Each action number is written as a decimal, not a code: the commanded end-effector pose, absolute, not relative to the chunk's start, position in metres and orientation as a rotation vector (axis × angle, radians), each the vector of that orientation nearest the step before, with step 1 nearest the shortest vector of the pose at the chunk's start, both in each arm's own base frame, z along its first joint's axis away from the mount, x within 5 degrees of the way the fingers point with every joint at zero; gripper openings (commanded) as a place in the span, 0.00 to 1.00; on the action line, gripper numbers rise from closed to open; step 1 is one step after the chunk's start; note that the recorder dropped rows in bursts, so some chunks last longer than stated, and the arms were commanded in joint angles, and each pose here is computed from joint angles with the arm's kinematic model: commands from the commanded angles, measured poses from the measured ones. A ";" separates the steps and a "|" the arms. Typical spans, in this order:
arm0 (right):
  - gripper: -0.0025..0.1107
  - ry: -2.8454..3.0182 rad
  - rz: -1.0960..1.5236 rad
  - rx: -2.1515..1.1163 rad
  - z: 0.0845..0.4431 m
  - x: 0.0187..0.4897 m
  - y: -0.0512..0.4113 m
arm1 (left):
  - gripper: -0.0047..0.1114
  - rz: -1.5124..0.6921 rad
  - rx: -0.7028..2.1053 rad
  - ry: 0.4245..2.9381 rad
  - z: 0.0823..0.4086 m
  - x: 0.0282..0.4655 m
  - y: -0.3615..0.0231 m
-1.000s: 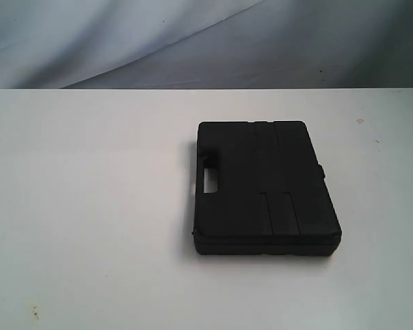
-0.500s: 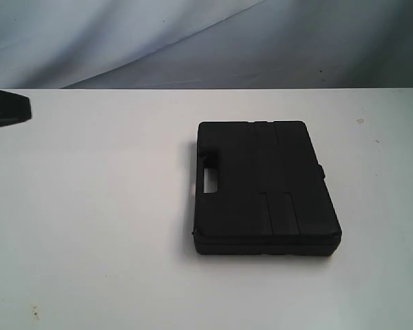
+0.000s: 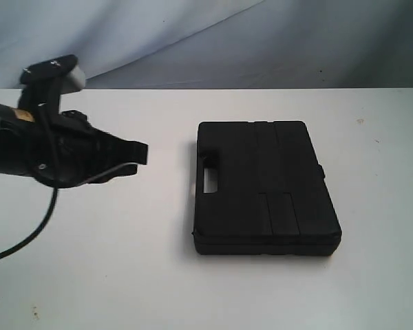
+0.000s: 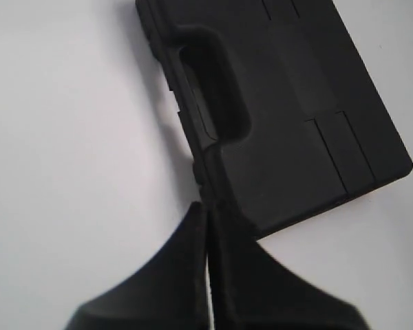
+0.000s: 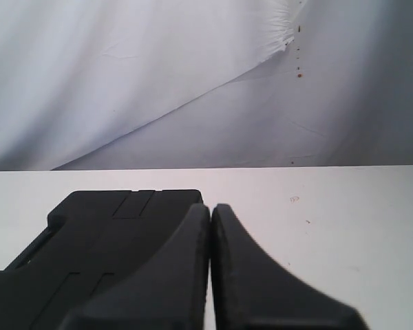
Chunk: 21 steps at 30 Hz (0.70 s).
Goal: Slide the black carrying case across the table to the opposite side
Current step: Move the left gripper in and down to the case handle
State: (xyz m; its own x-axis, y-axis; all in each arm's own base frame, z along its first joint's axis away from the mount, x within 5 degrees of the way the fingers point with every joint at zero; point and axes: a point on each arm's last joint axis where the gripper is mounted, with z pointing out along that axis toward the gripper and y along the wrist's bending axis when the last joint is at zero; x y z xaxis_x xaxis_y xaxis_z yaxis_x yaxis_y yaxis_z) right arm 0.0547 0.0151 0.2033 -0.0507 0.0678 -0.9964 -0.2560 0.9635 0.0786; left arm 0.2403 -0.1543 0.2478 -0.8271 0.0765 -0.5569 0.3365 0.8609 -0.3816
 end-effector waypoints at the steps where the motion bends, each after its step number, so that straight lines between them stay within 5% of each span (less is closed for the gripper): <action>1: 0.02 1.599 0.257 -0.143 0.203 0.055 0.015 | 0.04 -0.650 0.291 2.523 0.244 0.260 -0.182; 12: 0.02 1.599 0.257 -0.143 0.203 0.055 0.015 | 0.04 -0.305 0.302 2.704 0.239 0.312 -0.228; 21: 0.02 1.599 0.257 -0.143 0.203 0.055 0.015 | 0.04 -0.263 0.193 2.818 0.210 0.348 -0.252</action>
